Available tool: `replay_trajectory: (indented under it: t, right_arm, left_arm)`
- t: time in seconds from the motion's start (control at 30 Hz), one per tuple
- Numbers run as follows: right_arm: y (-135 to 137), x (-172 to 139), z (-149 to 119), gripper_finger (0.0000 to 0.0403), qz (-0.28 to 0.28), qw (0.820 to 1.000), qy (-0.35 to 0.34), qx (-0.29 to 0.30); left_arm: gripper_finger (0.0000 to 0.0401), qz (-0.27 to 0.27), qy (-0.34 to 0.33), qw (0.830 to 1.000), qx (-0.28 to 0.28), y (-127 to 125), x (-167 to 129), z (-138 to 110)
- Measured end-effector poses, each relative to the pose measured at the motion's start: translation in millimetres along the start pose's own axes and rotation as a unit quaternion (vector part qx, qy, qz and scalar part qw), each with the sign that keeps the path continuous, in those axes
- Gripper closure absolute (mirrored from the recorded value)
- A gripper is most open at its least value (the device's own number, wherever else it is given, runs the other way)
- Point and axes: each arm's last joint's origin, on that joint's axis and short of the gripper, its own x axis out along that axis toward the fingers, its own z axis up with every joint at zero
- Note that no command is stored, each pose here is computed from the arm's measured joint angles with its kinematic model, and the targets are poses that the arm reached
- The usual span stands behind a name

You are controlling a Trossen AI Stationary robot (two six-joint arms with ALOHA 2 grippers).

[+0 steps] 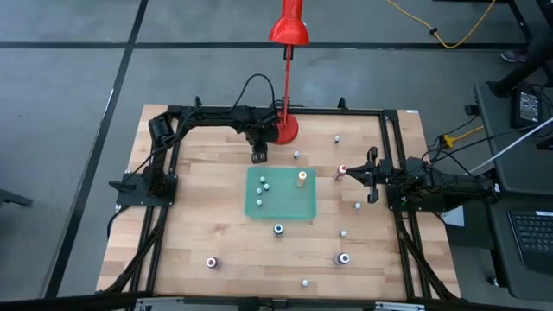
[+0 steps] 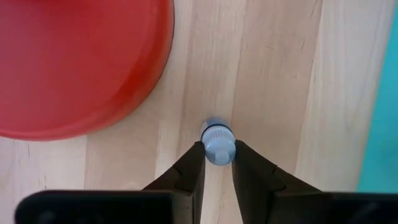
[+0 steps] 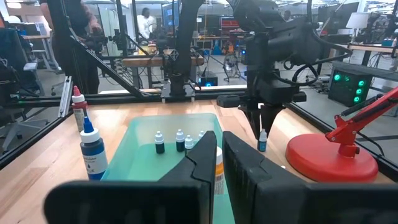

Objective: Pick & Place food coloring
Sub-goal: Put the small blue food coloring bottle into the green bin

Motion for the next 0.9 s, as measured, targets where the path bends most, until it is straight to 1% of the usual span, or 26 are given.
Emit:
replay_trajectory:
  t: [0.27,0.4,0.53,0.77,0.9]
  right_arm:
    - [0,0,0,0.0372,0.0,1.0,0.0,0.0]
    - [0,0,0,0.0372,0.0,1.0,0.0,0.0]
    - [0,0,0,0.0372,0.0,1.0,0.0,0.0]
    - [0,0,0,0.0372,0.0,1.0,0.0,0.0]
    - [0,0,0,0.0372,0.0,1.0,0.0,0.0]
  left_arm:
    - [0.0283,-0.01,-0.002,1.0,0.0,-3,0,1]
    - [0.0268,-0.007,-0.013,1.0,0.012,-4,-6,8]
    - [0.0268,-0.002,-0.021,1.0,0.016,-3,-9,12]
    - [0.0286,-0.004,-0.008,1.0,0.018,-3,-9,9]
    - [0.0289,-0.004,-0.009,1.0,0.023,-3,-9,9]
